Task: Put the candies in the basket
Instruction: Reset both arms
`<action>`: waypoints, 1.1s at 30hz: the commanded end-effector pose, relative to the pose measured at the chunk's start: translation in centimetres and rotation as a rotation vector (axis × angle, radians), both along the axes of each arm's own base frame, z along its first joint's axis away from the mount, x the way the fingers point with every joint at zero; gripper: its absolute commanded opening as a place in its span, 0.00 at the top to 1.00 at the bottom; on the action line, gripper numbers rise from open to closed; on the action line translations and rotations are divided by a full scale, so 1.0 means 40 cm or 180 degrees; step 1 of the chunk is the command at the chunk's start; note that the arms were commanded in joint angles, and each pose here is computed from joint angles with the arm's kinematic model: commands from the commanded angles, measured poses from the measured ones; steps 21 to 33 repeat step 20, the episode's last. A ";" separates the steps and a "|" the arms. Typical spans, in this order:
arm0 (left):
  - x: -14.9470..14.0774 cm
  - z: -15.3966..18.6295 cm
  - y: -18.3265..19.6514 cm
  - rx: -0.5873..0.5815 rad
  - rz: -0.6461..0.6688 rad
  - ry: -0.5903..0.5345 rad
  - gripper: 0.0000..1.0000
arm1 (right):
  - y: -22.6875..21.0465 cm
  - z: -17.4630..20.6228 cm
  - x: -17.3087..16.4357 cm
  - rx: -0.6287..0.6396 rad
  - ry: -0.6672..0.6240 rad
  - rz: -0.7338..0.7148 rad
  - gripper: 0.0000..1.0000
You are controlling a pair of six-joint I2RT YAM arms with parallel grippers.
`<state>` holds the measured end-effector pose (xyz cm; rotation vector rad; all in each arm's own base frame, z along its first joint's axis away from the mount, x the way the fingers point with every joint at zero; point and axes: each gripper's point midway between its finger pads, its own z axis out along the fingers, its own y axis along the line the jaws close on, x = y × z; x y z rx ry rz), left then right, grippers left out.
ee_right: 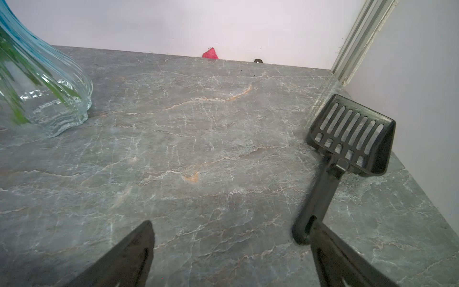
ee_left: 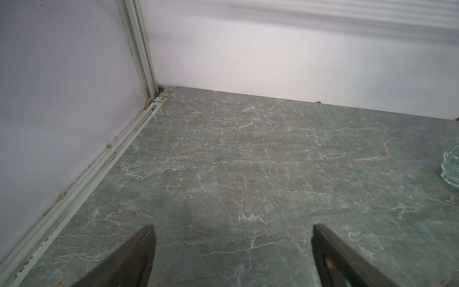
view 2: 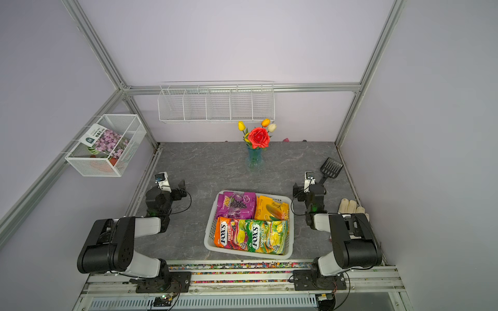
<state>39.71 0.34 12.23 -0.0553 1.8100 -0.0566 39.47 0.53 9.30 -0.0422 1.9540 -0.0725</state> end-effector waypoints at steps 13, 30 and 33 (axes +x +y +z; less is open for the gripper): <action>0.004 -0.009 0.009 -0.0019 0.0041 0.0048 0.00 | -0.023 -0.009 0.004 0.0038 0.0055 -0.0169 0.01; 0.005 -0.010 0.009 -0.0019 0.0041 0.0049 0.00 | -0.023 -0.008 0.001 0.0037 0.0043 -0.0171 0.01; 0.005 -0.010 0.009 -0.0019 0.0041 0.0049 0.00 | -0.023 -0.008 0.001 0.0037 0.0043 -0.0171 0.01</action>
